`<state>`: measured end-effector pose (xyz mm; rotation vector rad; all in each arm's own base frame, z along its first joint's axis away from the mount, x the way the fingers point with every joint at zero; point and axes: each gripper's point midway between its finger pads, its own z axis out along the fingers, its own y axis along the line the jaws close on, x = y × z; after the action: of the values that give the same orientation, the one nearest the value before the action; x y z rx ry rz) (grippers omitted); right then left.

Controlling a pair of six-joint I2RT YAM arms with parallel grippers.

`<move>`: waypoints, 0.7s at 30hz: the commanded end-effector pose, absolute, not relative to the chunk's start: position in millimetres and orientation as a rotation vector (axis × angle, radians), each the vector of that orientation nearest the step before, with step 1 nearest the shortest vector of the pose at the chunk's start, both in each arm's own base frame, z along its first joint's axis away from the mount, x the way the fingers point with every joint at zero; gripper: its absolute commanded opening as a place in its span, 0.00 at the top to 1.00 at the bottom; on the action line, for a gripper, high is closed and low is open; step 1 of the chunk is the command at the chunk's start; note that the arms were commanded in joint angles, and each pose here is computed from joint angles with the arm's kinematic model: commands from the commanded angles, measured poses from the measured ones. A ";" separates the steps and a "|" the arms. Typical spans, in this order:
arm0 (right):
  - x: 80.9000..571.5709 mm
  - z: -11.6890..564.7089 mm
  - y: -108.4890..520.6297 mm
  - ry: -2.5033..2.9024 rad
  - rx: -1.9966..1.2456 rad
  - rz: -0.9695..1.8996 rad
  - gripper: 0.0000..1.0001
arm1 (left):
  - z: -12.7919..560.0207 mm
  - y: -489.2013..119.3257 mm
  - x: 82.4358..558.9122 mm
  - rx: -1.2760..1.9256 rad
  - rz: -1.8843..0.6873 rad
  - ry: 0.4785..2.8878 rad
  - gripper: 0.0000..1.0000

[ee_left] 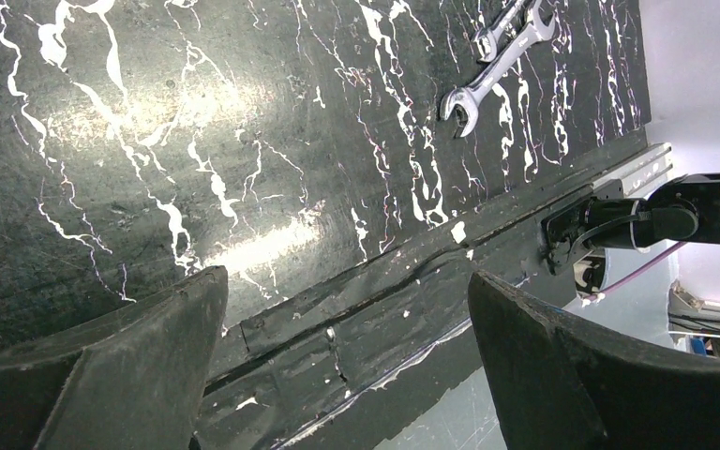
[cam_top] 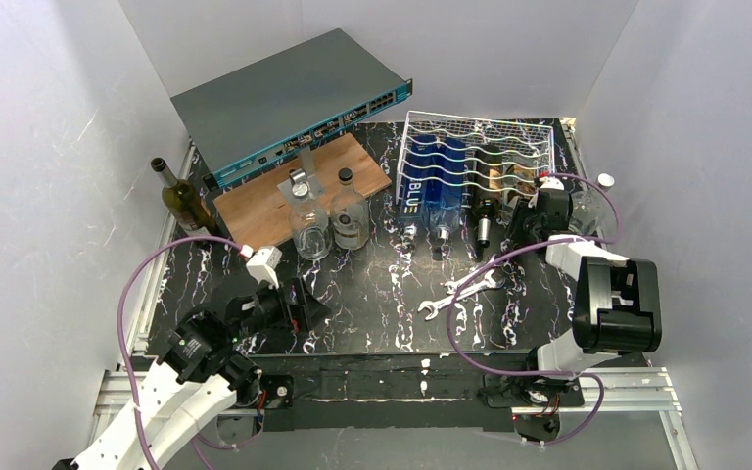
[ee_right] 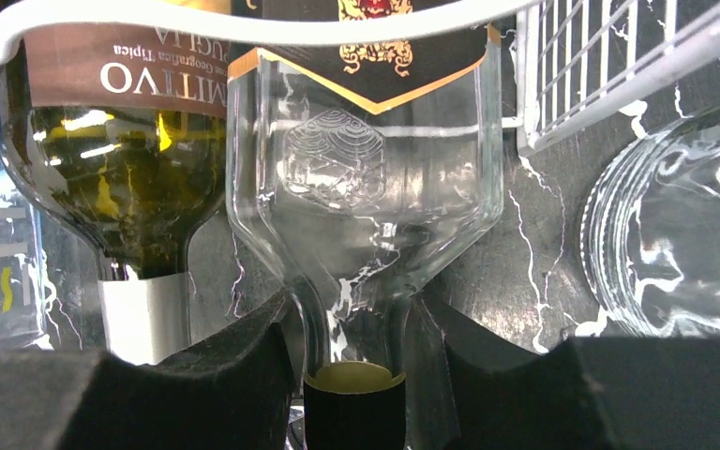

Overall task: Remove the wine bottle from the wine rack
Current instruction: Pick up the wine bottle from the wine rack.

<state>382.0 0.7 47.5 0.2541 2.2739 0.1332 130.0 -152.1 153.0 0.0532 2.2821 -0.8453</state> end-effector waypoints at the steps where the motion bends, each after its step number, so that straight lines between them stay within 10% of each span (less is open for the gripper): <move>1: 384.7 74.9 -2.5 2.194 0.220 0.123 0.99 | 156.2 -143.7 125.8 0.047 -0.816 2.273 0.01; 21: 357.2 97.8 -5.6 2.260 0.145 0.071 0.99 | 157.9 -144.0 125.2 0.052 -0.824 2.265 0.00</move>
<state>342.1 -2.0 59.7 0.1952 2.3577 0.0917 125.1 -145.6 151.3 0.0447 2.2829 -0.8288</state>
